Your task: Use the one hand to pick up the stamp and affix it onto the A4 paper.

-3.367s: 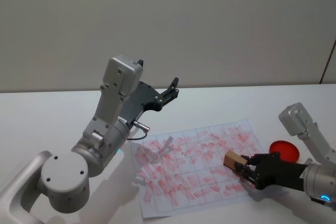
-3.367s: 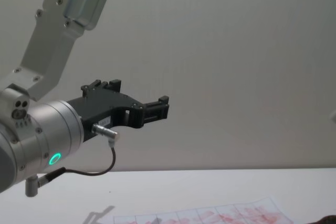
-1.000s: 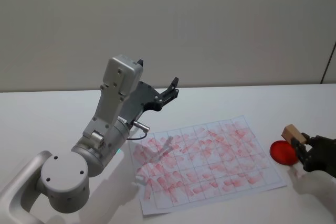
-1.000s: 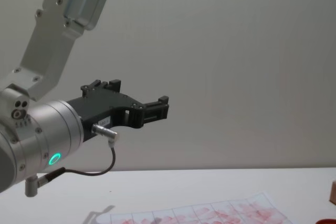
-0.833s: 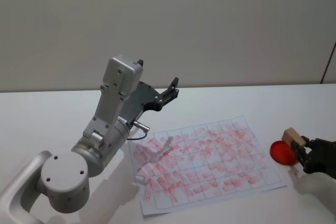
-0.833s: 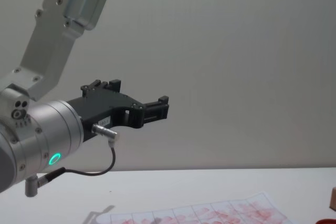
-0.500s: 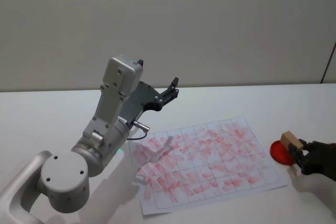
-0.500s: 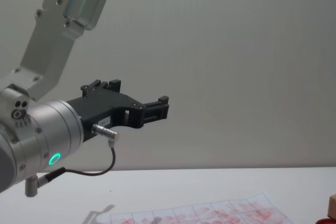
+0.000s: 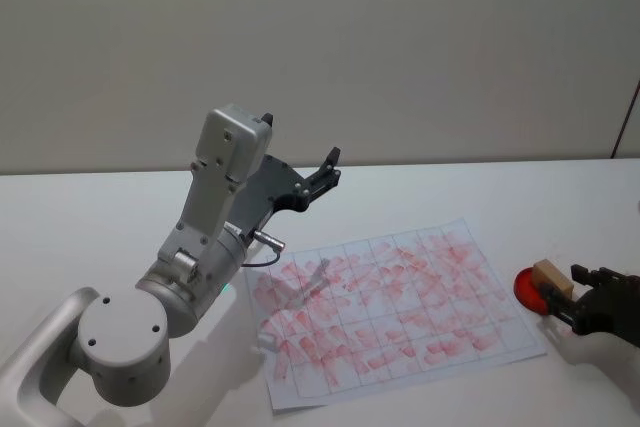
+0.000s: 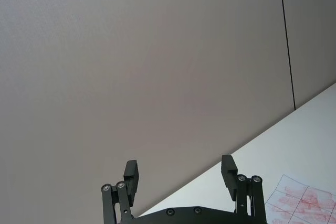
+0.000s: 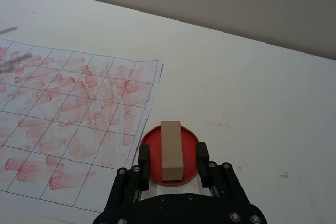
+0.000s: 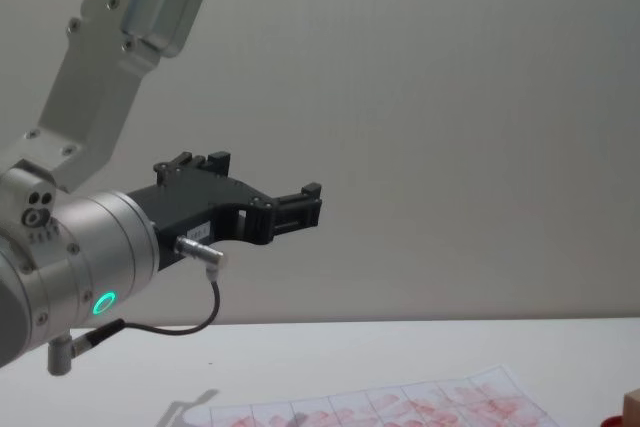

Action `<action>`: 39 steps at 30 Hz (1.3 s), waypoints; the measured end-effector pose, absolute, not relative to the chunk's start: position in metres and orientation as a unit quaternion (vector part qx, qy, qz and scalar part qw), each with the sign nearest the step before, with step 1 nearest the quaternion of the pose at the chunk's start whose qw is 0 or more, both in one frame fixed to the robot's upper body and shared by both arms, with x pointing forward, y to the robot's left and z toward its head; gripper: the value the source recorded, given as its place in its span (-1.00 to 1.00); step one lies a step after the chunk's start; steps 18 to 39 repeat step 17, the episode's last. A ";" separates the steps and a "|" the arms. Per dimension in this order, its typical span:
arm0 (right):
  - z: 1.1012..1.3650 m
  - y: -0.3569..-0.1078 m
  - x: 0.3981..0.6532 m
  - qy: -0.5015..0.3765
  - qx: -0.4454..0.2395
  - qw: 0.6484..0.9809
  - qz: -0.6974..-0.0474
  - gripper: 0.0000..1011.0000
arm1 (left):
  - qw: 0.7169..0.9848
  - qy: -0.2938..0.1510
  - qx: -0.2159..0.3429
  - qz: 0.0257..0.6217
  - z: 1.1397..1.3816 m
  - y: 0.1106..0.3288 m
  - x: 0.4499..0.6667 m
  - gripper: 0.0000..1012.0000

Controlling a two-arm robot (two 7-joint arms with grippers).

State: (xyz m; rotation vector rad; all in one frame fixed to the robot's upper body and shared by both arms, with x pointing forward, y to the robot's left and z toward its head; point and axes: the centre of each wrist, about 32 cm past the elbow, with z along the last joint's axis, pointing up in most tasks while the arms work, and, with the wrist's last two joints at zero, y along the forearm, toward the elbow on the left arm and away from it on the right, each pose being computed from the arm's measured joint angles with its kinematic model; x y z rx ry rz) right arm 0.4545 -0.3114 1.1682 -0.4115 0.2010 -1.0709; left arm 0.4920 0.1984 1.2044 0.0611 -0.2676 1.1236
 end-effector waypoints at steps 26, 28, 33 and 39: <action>1.168 -0.311 0.456 0.098 -0.198 0.835 -0.505 0.90 | 0.837 -0.126 0.029 0.531 1.204 0.198 0.492 0.98; 1.168 -0.311 0.456 0.098 -0.198 0.835 -0.505 0.90 | 0.837 -0.126 0.029 0.531 1.204 0.198 0.492 0.98; 1.168 -0.311 0.456 0.098 -0.198 0.835 -0.505 0.90 | 0.837 -0.126 0.029 0.531 1.204 0.198 0.492 0.98; 1.168 -0.311 0.456 0.098 -0.198 0.835 -0.505 0.90 | 0.837 -0.126 0.029 0.531 1.204 0.198 0.492 0.98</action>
